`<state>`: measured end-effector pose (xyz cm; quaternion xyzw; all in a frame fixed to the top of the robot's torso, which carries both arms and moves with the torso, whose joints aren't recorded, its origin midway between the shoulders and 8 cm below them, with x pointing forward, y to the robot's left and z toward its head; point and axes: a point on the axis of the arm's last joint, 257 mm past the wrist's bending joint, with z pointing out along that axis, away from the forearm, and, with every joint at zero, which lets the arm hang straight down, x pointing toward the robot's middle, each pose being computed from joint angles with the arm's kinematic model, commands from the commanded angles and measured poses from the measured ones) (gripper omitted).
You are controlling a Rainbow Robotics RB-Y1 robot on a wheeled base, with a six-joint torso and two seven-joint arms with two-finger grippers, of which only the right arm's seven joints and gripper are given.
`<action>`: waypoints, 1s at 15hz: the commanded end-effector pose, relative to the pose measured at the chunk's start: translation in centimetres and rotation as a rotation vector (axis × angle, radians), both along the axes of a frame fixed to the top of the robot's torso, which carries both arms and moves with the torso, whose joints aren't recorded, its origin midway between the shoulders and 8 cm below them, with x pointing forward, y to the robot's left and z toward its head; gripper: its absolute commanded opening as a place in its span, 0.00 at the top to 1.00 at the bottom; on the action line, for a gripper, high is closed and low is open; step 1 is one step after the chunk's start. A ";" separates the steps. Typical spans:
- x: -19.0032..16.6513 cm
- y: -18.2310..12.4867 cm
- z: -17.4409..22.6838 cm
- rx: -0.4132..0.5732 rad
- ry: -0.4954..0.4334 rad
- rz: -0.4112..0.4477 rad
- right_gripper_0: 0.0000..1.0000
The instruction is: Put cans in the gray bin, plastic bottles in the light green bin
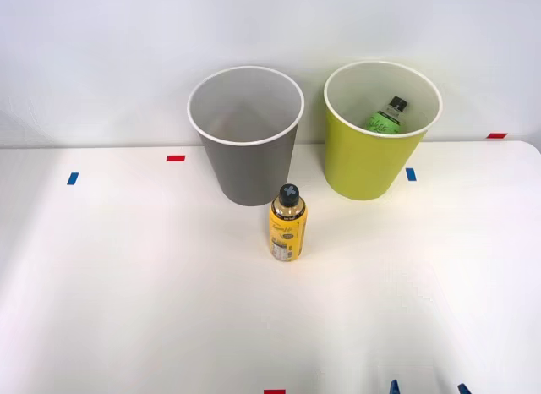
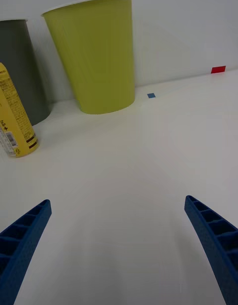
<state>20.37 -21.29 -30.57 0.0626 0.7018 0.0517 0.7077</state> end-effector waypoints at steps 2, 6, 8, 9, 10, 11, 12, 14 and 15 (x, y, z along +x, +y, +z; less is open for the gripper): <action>0.0 0.0 0.0 0.000 0.000 0.000 0.07; 0.0 0.0 0.0 0.000 0.000 0.000 0.07; 0.0 0.0 0.0 0.000 0.000 0.000 0.08; 0.0 0.0 0.0 0.000 0.000 0.000 0.08; 0.0 0.0 0.0 0.000 0.000 0.000 0.08; 0.0 0.0 0.0 0.000 0.000 0.000 0.08; 0.0 0.0 0.0 0.000 0.000 0.000 0.07; 0.0 0.0 0.0 0.000 0.000 0.000 0.08; 0.0 0.0 0.0 0.000 0.000 0.000 0.08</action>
